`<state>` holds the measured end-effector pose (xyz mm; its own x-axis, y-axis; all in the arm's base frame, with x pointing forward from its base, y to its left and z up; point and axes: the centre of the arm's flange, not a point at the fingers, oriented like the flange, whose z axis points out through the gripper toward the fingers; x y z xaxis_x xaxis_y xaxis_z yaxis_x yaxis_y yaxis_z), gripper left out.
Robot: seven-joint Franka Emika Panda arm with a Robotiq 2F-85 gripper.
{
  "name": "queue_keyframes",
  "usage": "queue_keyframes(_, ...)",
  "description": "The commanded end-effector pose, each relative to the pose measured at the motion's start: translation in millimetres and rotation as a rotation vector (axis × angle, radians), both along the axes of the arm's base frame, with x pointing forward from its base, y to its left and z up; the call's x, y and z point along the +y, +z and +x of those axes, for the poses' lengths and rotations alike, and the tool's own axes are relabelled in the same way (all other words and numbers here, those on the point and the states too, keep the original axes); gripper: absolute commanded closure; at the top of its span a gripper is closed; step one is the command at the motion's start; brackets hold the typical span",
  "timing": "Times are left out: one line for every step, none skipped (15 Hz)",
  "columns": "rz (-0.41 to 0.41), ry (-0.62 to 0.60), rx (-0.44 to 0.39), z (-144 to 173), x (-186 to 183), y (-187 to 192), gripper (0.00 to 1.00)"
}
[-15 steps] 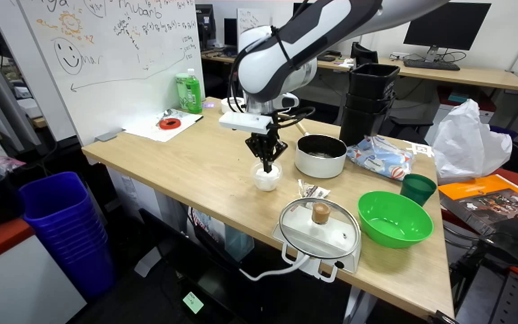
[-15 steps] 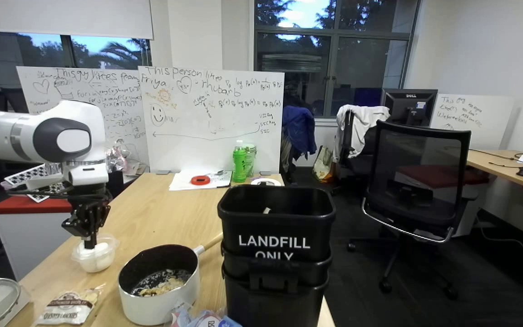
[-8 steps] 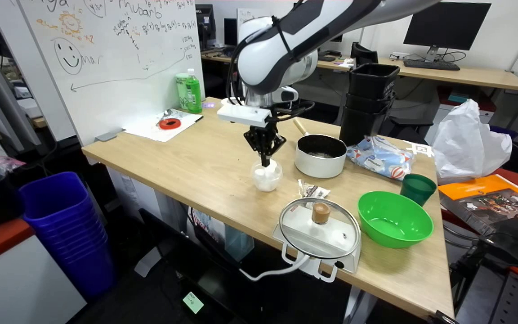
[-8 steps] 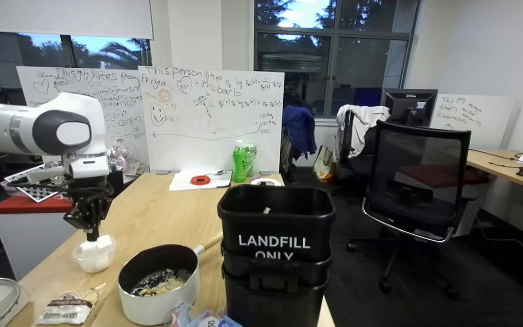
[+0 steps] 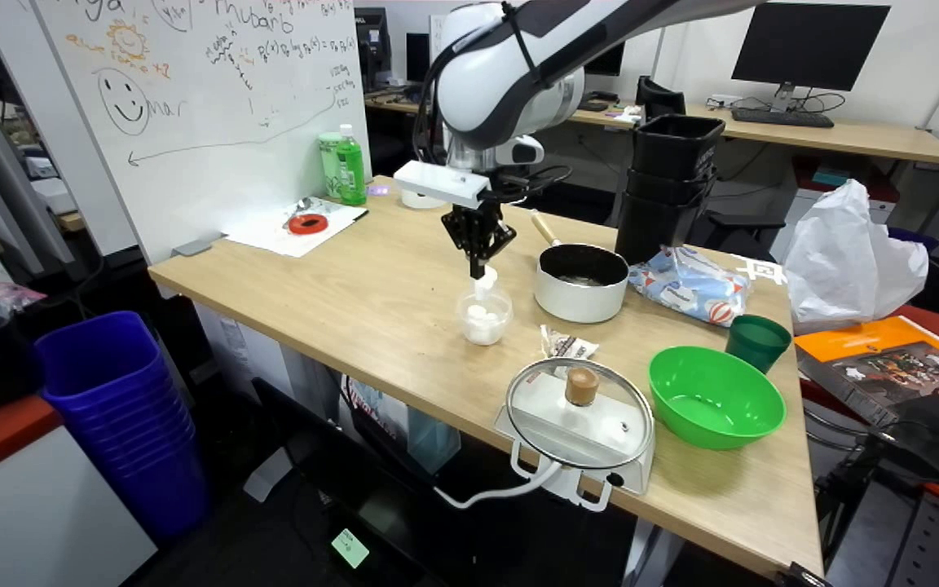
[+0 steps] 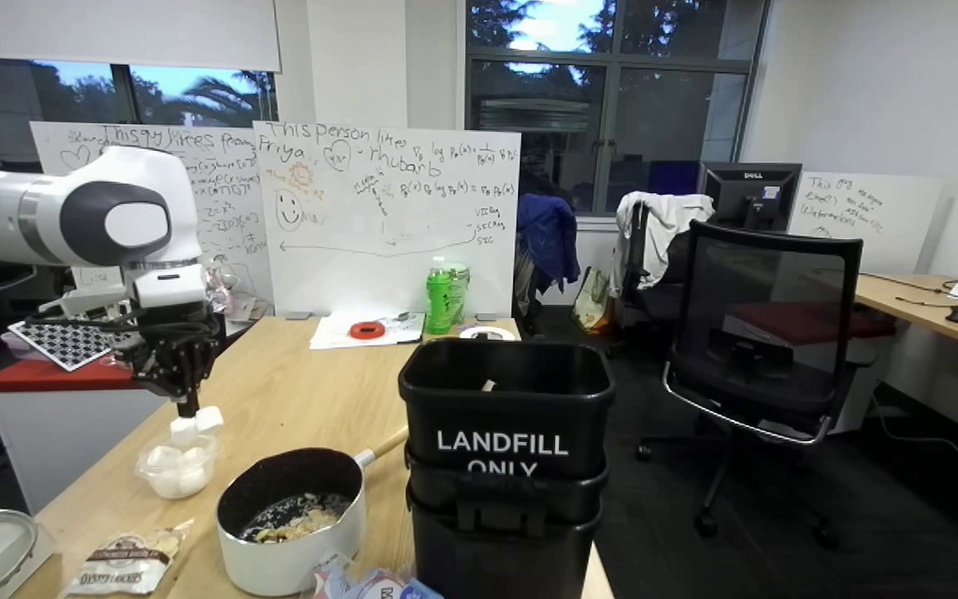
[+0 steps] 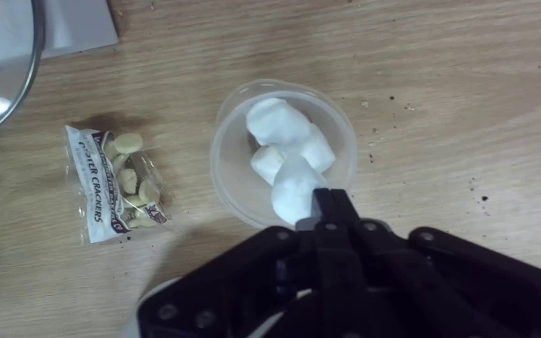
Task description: Pick up the two objects from the bowl and put them in the pot.
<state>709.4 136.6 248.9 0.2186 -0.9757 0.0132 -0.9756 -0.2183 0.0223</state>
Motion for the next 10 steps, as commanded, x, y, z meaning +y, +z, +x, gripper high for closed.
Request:
queue_keyframes(0.006, -0.030, -0.071, -14, -13, 22, 1.00)
queue_keyframes(0.003, -0.043, -0.097, -14, -19, 31, 1.00)
queue_keyframes(0.002, -0.057, -0.120, -14, -24, 39, 1.00)
queue_keyframes(0.007, -0.075, -0.139, -14, -32, 49, 1.00)
queue_keyframes(0.007, -0.094, -0.153, -15, -39, 56, 1.00)
queue_keyframes(0.015, -0.119, -0.160, -17, -49, 62, 1.00)
queue_keyframes(0.023, -0.142, -0.160, -21, -59, 68, 1.00)
queue_keyframes(0.027, -0.164, -0.158, -25, -69, 73, 1.00)
queue_keyframes(0.038, -0.185, -0.150, -31, -82, 77, 1.00)
queue_keyframes(0.070, -0.192, -0.135, -38, -94, 80, 1.00)
